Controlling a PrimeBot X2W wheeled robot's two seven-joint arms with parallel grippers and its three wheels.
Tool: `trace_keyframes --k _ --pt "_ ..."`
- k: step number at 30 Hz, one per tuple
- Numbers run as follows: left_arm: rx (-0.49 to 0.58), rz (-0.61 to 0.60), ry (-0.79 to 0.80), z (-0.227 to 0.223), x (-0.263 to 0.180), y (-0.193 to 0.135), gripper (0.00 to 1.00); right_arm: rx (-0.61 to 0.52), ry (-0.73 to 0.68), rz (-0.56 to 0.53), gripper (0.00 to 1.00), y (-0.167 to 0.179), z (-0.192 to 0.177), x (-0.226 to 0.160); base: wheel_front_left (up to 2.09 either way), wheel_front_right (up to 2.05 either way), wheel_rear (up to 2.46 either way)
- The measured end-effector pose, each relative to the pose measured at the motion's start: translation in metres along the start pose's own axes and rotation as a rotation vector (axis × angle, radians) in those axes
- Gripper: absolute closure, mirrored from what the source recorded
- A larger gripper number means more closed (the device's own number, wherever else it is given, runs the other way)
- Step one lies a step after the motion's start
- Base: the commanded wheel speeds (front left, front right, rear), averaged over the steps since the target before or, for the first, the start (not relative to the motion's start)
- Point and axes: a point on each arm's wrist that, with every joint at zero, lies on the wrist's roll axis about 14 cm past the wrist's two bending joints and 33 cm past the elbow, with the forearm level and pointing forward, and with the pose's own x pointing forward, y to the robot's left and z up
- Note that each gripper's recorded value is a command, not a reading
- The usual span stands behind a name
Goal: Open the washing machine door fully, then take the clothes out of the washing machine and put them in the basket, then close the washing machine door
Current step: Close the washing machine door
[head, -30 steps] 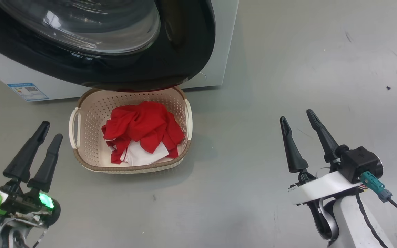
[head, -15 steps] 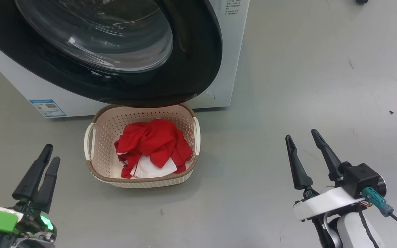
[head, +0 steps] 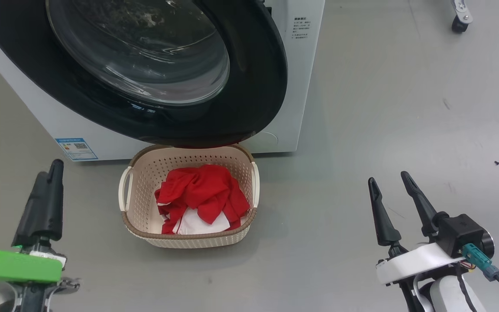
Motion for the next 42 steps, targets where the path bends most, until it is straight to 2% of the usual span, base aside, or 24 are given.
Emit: trace_keyframes --k 2,5,7,10,15,21,28,42 --pt "0.058 -0.008 -0.043 0.007 -0.001 -0.005 0.00 -0.005 -0.011 0.003 0.00 0.001 0.004 0.000 0.00 0.00 0.00" --pt "0.204 -0.022 -0.073 0.011 -0.002 -0.012 0.00 -0.014 -0.027 0.004 0.00 0.001 0.009 0.000 0.00 0.00 0.00" --pt "0.320 -0.026 -0.054 0.007 -0.005 -0.014 0.00 -0.017 -0.039 0.003 0.00 0.001 0.013 -0.001 0.00 0.00 0.00" --pt "0.436 -0.019 -0.053 0.003 -0.013 -0.012 0.00 -0.021 -0.042 0.002 0.00 0.001 0.015 -0.005 0.00 0.00 0.00" --pt "0.587 0.028 -0.033 -0.006 -0.030 0.005 0.00 -0.023 -0.031 -0.001 0.00 0.002 0.011 -0.015 0.00 0.00 0.00" --pt "0.720 0.069 0.019 -0.023 -0.048 0.019 0.00 -0.018 -0.011 -0.002 0.00 0.004 0.005 -0.027 0.00 0.00 0.00" --pt "0.821 0.143 0.061 -0.038 -0.068 0.040 0.00 -0.010 0.012 -0.002 0.00 0.007 -0.002 -0.035 0.00 0.00 0.00" --pt "0.818 0.163 0.066 -0.054 -0.073 0.046 0.00 0.003 0.022 -0.020 0.00 0.006 -0.006 -0.045 0.00 0.00 0.00"
